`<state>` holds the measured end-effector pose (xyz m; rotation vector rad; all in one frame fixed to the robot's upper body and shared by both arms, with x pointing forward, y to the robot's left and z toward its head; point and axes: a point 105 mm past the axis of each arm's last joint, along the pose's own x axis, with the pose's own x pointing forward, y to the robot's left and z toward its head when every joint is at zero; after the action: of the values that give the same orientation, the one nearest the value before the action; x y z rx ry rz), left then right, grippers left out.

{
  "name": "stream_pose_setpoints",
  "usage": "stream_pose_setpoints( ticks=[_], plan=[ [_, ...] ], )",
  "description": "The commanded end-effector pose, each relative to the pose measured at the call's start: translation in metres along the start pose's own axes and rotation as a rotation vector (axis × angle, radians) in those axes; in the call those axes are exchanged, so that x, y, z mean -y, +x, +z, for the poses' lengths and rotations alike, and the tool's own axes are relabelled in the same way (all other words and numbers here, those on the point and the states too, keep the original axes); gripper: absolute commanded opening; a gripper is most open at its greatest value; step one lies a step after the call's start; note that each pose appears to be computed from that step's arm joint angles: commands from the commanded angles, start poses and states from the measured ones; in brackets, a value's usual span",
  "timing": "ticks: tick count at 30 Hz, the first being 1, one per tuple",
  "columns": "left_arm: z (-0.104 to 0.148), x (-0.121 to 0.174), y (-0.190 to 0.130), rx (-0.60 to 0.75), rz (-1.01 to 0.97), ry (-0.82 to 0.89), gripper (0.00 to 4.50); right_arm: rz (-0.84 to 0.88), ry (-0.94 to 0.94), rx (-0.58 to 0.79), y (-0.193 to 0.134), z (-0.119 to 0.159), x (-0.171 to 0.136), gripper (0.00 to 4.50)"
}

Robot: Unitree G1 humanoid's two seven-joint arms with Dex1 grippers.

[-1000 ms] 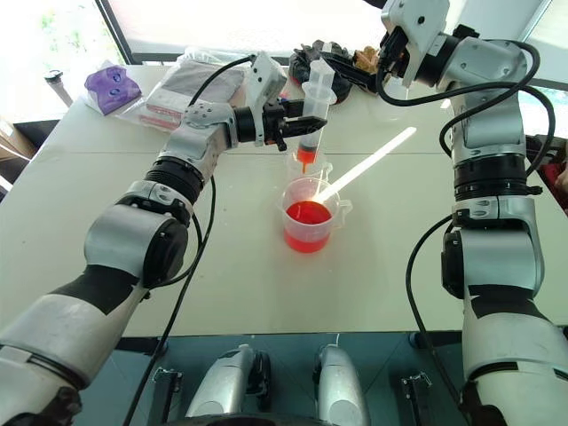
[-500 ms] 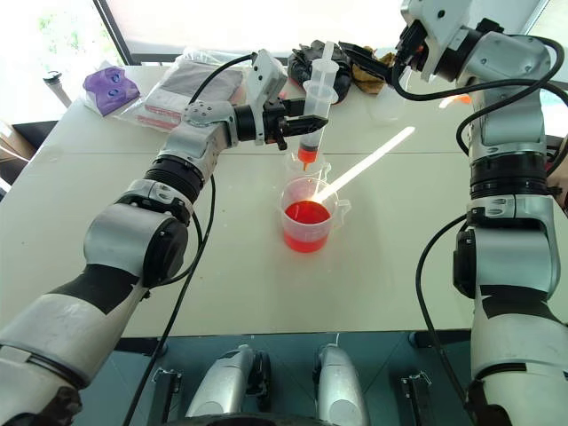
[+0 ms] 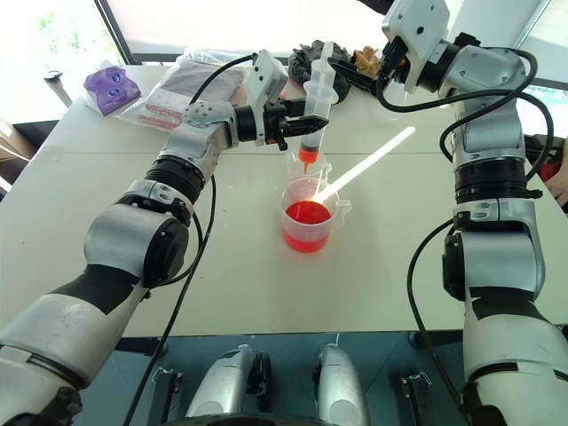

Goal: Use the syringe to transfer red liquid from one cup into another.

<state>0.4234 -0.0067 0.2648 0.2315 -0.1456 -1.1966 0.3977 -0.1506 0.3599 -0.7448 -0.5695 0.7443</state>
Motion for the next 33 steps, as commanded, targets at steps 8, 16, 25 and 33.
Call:
stream_pose_setpoints(
  ticks=[8, 16, 25, 33],
  plan=[
    [0.018, 0.007, 0.006, 0.041, -0.039, 0.071, 1.57, 0.029, -0.031, 0.046, 0.008, 0.009, -0.005, 2.57],
    [0.032, 0.004, 0.005, 0.075, -0.030, 0.091, 1.57, 0.075, -0.019, 0.019, 0.010, 0.001, -0.016, 1.03],
    [0.043, 0.001, 0.003, 0.113, -0.011, 0.076, 1.57, 0.120, 0.030, 0.016, 0.016, -0.012, -0.040, 1.03],
    [0.058, -0.002, 0.001, 0.160, -0.007, 0.062, 1.57, 0.135, 0.065, 0.024, 0.017, -0.015, -0.051, 1.03]
  ],
)
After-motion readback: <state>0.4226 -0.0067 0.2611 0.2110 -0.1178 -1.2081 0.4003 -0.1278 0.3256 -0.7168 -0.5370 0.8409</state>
